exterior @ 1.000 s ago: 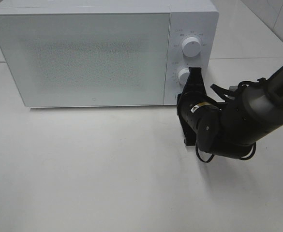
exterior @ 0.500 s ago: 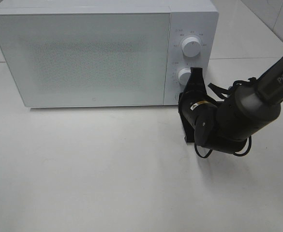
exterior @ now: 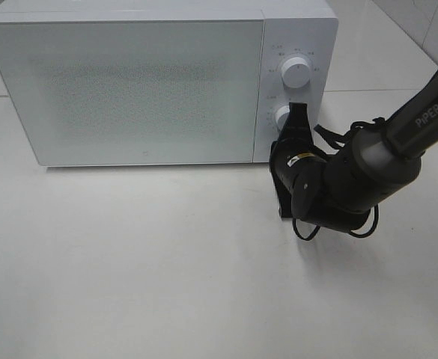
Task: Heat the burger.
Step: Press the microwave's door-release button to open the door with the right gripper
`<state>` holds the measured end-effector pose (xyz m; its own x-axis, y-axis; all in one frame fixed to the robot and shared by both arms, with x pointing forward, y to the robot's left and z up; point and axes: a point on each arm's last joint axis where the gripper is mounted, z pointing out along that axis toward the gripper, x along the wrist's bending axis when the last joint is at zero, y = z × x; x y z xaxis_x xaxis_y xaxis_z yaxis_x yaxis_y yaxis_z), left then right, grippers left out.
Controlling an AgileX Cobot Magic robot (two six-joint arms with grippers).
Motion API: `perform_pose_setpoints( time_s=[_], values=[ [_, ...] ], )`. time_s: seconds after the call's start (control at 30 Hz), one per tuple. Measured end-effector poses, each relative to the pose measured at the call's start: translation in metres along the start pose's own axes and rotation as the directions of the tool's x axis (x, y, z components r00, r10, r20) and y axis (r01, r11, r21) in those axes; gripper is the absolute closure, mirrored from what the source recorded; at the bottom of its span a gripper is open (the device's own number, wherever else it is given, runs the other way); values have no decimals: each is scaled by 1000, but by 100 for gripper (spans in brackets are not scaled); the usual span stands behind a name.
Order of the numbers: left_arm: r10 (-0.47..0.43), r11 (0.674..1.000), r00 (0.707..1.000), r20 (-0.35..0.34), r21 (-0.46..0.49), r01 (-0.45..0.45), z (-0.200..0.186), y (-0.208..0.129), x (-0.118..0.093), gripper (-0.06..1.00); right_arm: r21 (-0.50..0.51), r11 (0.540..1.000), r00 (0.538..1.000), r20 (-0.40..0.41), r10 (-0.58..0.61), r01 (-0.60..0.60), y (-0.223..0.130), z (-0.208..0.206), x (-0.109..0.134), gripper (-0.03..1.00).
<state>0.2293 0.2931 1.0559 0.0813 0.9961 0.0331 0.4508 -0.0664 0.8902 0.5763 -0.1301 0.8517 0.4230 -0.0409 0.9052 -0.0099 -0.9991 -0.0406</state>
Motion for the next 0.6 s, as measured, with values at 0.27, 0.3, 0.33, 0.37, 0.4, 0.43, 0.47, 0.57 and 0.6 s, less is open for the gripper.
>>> perform_pose_setpoints(
  time_s=[0.27,0.3,0.33,0.37,0.4,0.43,0.47,0.57,0.6],
  values=[
    [0,1000,1000,0,0,0,0,0,0,-5,-14,1000,1000,6,5,-5,-2,4,3,96],
    [0,1000,1000,0,0,0,0,0,0,-5,-19,1000,1000,9,8,-7,-2,5,3,96],
    [0,1000,1000,0,0,0,0,0,0,-5,-19,1000,1000,9,8,-7,-2,5,3,96],
    [0,1000,1000,0,0,0,0,0,0,-5,-23,1000,1000,5,11,-11,-3,6,3,96],
    [0,1000,1000,0,0,0,0,0,0,-5,-29,999,1000,-2,18,-18,-3,9,2,96],
    [0,1000,1000,0,0,0,0,0,0,-5,-29,999,1000,-2,18,-18,-3,9,2,96],
    [0,1000,1000,0,0,0,0,0,0,-5,-33,999,1000,-9,27,-27,-4,11,2,96],
    [0,1000,1000,0,0,0,0,0,0,-5,-45,998,999,-8,51,-52,-4,14,1,96],
    [0,1000,1000,0,0,0,0,0,0,-5,-51,997,998,-7,64,-65,-5,15,2,96]
  ],
)
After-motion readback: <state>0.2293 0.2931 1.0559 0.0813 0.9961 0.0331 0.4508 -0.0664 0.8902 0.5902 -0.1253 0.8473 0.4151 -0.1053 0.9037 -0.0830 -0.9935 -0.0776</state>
